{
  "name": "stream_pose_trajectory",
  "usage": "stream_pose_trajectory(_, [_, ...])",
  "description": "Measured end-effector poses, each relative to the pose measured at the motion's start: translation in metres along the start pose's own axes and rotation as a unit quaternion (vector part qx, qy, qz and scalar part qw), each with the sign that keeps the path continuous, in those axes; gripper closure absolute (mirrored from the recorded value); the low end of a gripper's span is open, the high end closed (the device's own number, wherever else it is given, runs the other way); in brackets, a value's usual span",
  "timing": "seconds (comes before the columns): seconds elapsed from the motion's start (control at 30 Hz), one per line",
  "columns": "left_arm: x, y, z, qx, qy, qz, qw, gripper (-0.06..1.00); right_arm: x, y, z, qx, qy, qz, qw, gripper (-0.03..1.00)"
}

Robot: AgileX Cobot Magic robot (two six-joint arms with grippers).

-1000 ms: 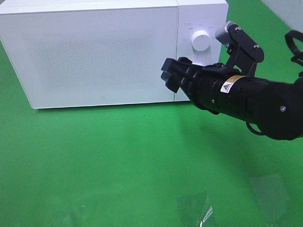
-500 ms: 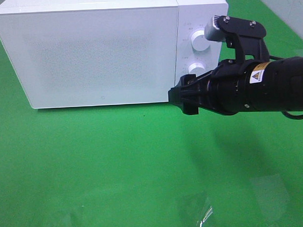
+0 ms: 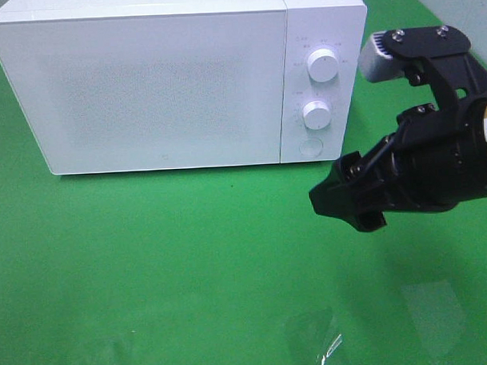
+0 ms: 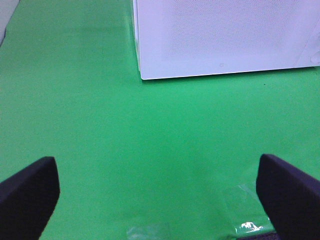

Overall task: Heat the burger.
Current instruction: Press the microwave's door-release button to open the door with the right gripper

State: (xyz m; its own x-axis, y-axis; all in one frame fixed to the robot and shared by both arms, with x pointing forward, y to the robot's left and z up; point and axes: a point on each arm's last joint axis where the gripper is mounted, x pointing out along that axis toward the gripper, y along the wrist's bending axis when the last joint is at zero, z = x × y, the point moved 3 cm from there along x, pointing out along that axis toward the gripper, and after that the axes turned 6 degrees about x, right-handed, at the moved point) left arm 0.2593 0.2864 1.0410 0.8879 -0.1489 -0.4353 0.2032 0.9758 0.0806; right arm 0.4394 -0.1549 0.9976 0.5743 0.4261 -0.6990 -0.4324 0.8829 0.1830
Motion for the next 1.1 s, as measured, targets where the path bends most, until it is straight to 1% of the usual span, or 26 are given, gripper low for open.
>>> stream_pose_trajectory(0.1, [0.0, 0.0, 0.0, 0.0, 0.0, 0.0, 1.0, -0.05, -0.003, -0.001, -0.003, -0.004, 0.01, -0.003, 1.0, 0.19])
stream_pose_trajectory(0.13, [0.0, 0.0, 0.0, 0.0, 0.0, 0.0, 1.0, -0.05, -0.009, -0.002, -0.006, -0.011, 0.024, -0.006, 1.0, 0.2])
stream_pose_trajectory(0.2, [0.0, 0.0, 0.0, 0.0, 0.0, 0.0, 1.0, -0.05, -0.016, -0.002, -0.01, -0.014, 0.034, -0.008, 0.999, 0.2])
stream_pose_trajectory(0.33, [0.0, 0.0, 0.0, 0.0, 0.0, 0.0, 1.0, -0.05, -0.025, -0.002, -0.011, -0.014, 0.035, -0.008, 0.999, 0.2])
stream_pose_trajectory(0.37, [0.0, 0.0, 0.0, 0.0, 0.0, 0.0, 1.0, -0.05, -0.033, -0.002, -0.013, -0.012, 0.037, -0.008, 0.999, 0.21])
stream_pose_trajectory(0.47, [0.0, 0.0, 0.0, 0.0, 0.0, 0.0, 1.0, -0.05, -0.036, -0.003, -0.014, -0.013, 0.039, -0.009, 0.999, 0.21])
stream_pose_trajectory(0.53, [0.0, 0.0, 0.0, 0.0, 0.0, 0.0, 1.0, -0.05, -0.047, -0.005, -0.019, -0.014, 0.048, -0.015, 0.999, 0.21])
stream_pose_trajectory(0.57, [0.0, 0.0, 0.0, 0.0, 0.0, 0.0, 1.0, -0.05, -0.047, -0.005, -0.019, -0.014, 0.048, -0.015, 0.999, 0.21])
stream_pose_trajectory(0.6, [0.0, 0.0, 0.0, 0.0, 0.0, 0.0, 1.0, -0.05, -0.056, -0.005, -0.021, -0.013, 0.047, -0.016, 0.999, 0.21])
stream_pose_trajectory(0.67, [0.0, 0.0, 0.0, 0.0, 0.0, 0.0, 1.0, -0.05, -0.056, -0.005, -0.021, -0.013, 0.047, -0.016, 0.999, 0.21])
stream_pose_trajectory(0.73, [0.0, 0.0, 0.0, 0.0, 0.0, 0.0, 1.0, -0.05, -0.076, -0.007, -0.021, -0.015, 0.02, -0.02, 0.999, 0.21])
stream_pose_trajectory(0.77, [0.0, 0.0, 0.0, 0.0, 0.0, 0.0, 1.0, -0.05, -0.076, -0.007, -0.021, -0.015, 0.02, -0.02, 0.999, 0.21])
stream_pose_trajectory(0.8, [0.0, 0.0, 0.0, 0.0, 0.0, 0.0, 1.0, -0.05, -0.088, -0.009, -0.022, -0.013, 0.001, -0.024, 1.0, 0.21])
stream_pose_trajectory(0.9, [0.0, 0.0, 0.0, 0.0, 0.0, 0.0, 1.0, -0.05, -0.098, -0.014, -0.023, -0.004, -0.014, -0.033, 0.999, 0.21])
stream_pose_trajectory(0.93, [0.0, 0.0, 0.0, 0.0, 0.0, 0.0, 1.0, -0.05, -0.11, -0.021, -0.025, 0.009, -0.031, -0.05, 0.998, 0.21])
stream_pose_trajectory(0.97, [0.0, 0.0, 0.0, 0.0, 0.0, 0.0, 1.0, -0.05, -0.11, -0.021, -0.025, 0.009, -0.031, -0.05, 0.998, 0.21])
stream_pose_trajectory(1.0, [0.0, 0.0, 0.0, 0.0, 0.0, 0.0, 1.0, -0.05, -0.118, -0.03, -0.029, 0.027, -0.045, -0.069, 0.996, 0.21])
stream_pose_trajectory(1.03, [0.0, 0.0, 0.0, 0.0, 0.0, 0.0, 1.0, -0.05, -0.118, -0.03, -0.029, 0.027, -0.045, -0.069, 0.996, 0.21])
stream_pose_trajectory(1.1, [0.0, 0.0, 0.0, 0.0, 0.0, 0.0, 1.0, -0.05, -0.128, -0.041, -0.041, 0.053, -0.061, -0.096, 0.992, 0.21])
